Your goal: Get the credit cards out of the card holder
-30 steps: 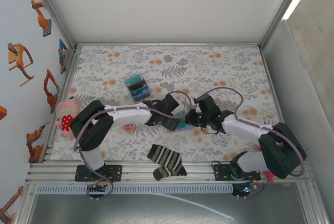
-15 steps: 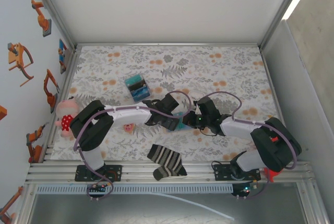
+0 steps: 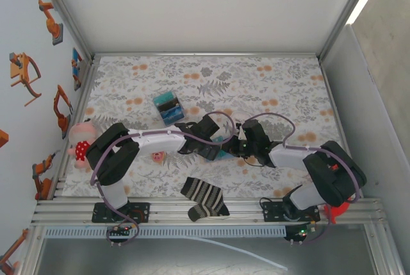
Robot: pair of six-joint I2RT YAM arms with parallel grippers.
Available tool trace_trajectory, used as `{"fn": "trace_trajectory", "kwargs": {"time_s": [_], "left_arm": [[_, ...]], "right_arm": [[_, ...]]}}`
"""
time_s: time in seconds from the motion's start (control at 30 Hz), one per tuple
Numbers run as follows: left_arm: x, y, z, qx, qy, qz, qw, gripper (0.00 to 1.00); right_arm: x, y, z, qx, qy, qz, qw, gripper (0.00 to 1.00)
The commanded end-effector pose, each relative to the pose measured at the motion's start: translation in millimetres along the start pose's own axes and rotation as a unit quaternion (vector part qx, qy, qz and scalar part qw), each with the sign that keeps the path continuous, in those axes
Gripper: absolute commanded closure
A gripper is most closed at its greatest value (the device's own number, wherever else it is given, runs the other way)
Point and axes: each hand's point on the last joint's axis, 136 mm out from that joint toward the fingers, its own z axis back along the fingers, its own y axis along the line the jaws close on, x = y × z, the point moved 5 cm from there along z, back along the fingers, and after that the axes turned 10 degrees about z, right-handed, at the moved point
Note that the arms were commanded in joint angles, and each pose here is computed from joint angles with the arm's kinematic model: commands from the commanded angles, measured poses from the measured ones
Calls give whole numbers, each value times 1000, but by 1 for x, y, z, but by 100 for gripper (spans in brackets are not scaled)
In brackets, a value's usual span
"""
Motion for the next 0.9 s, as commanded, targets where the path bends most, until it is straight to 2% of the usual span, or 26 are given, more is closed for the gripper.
{"fn": "trace_trajectory", "kwargs": {"time_s": [0.0, 0.13, 0.43, 0.63, 0.87], "left_arm": [[-5, -4, -4, -9, 13, -3, 1000, 0], [-3, -3, 3, -9, 6, -2, 1000, 0], [19, 8, 46, 0, -59, 5, 998, 1], [34, 21, 82, -20, -111, 32, 993, 1], [45, 48, 127, -95, -189, 64, 975, 0]], "right_arm": [[-2, 7, -2, 26, 6, 4, 1000, 91], [-1, 5, 4, -4, 9, 18, 1000, 99], [7, 8, 37, -87, 4, 80, 993, 100], [15, 25, 52, -76, -2, 124, 989, 100], [28, 70, 77, -1, -31, 230, 973, 100]]}}
